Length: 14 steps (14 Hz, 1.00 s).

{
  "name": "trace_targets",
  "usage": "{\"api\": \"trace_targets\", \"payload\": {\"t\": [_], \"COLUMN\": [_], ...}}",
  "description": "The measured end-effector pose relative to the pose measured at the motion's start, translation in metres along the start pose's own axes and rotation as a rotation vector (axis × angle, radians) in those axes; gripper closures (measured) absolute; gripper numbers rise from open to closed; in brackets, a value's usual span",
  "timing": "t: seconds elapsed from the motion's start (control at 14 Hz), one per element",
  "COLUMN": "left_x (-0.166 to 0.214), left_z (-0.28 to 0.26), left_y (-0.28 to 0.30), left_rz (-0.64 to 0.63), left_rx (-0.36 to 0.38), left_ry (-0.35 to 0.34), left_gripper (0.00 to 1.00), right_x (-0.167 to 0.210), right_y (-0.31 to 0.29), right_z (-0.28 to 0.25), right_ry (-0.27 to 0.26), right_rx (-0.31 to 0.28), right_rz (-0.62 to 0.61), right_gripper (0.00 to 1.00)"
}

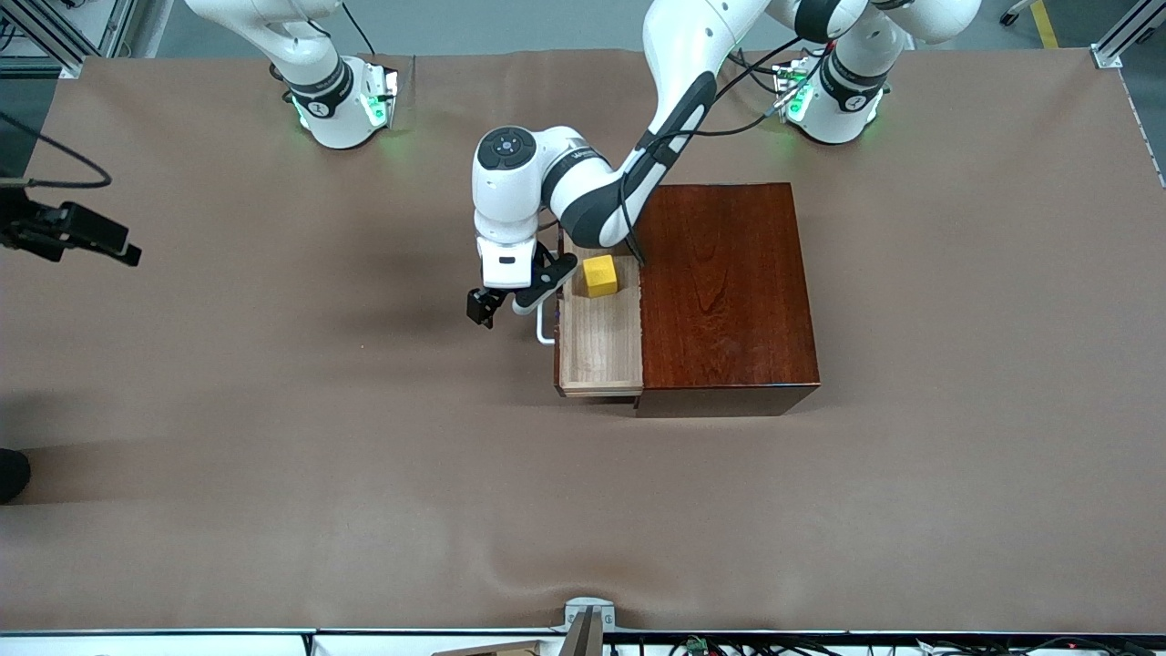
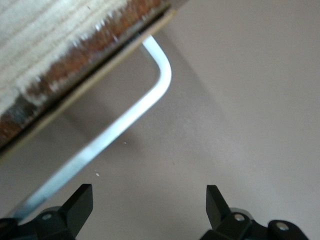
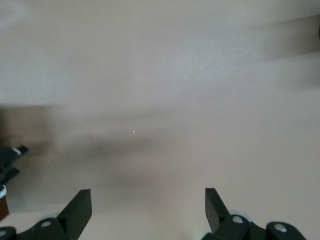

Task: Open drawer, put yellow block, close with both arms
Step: 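Push the drawer front into the box with the left gripper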

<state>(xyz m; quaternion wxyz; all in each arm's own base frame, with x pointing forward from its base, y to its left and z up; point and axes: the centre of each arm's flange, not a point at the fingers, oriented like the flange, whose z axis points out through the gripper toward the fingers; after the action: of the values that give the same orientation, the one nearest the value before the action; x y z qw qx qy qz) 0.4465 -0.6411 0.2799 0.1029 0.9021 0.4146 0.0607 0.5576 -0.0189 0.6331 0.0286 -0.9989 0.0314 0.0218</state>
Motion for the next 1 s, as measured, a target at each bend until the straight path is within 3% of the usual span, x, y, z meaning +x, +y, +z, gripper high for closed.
{"api": "trace_targets", "payload": {"t": [0.21,0.78,1.0], "left_x": [0.007,0.036,0.057], "left_z": [-0.003,-0.003,-0.003], "left_y": [0.002,-0.003,-0.003], "left_rz": [-0.041,-0.084,-0.111], "left_rx": [0.025,0.143,0.187], "left_ry": [0.013,0.078,0.097], "left_gripper": [0.00,0.00,0.00], "right_x": [-0.015,-0.016,-0.016], "right_y": [0.015,0.019,0.024], "right_z": [0.000,-0.007,-0.009], "right_ry": [0.000,0.028,0.029], "right_rx": [0.001,-0.003,-0.050], "right_rz": [-0.074,-0.089,-0.090], "right_gripper": [0.00,0.00,0.00]}}
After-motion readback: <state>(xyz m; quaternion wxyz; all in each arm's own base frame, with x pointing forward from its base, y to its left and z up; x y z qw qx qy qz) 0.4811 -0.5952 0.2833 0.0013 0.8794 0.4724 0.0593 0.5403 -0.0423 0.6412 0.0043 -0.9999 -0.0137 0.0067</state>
